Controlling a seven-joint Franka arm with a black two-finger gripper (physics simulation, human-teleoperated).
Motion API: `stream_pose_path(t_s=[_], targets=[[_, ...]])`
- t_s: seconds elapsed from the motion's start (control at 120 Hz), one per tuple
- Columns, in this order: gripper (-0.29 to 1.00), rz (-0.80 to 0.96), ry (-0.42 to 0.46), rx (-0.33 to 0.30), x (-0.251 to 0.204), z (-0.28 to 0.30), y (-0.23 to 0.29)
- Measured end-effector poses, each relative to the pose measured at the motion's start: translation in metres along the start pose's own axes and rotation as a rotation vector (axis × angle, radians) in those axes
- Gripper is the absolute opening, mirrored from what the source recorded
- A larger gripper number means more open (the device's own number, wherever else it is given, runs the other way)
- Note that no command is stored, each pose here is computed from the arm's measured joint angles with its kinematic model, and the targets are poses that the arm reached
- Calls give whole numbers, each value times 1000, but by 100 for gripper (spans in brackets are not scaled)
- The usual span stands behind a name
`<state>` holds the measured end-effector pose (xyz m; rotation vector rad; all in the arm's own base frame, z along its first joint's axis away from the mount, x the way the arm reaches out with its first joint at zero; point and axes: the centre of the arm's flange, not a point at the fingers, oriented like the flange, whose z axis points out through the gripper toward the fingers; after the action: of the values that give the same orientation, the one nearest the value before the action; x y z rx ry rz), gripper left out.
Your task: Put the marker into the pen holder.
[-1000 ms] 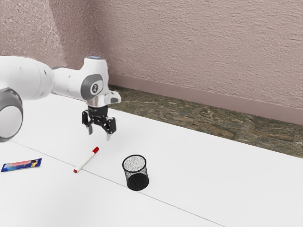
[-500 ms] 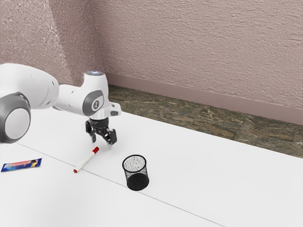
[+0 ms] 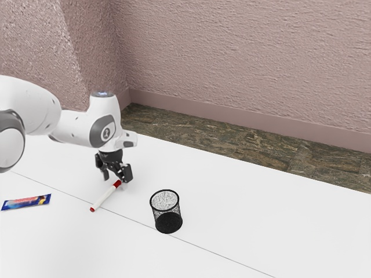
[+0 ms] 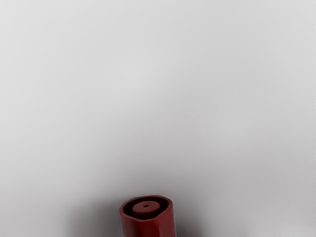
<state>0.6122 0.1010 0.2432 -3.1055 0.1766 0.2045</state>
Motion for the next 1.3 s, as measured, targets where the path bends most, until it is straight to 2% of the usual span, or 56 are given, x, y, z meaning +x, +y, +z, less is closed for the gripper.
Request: stream_pose_path(t_s=[0.192, 0.6, 0.733, 0.95, 1.3], targets=[[66, 15, 28, -11, 4, 0, 3], [13, 32, 46, -24, 4, -1, 2], [1, 39, 47, -23, 5, -1, 2], [-6, 42, 58, -10, 6, -8, 2], [-8, 88, 217, 16, 10, -109, 40]])
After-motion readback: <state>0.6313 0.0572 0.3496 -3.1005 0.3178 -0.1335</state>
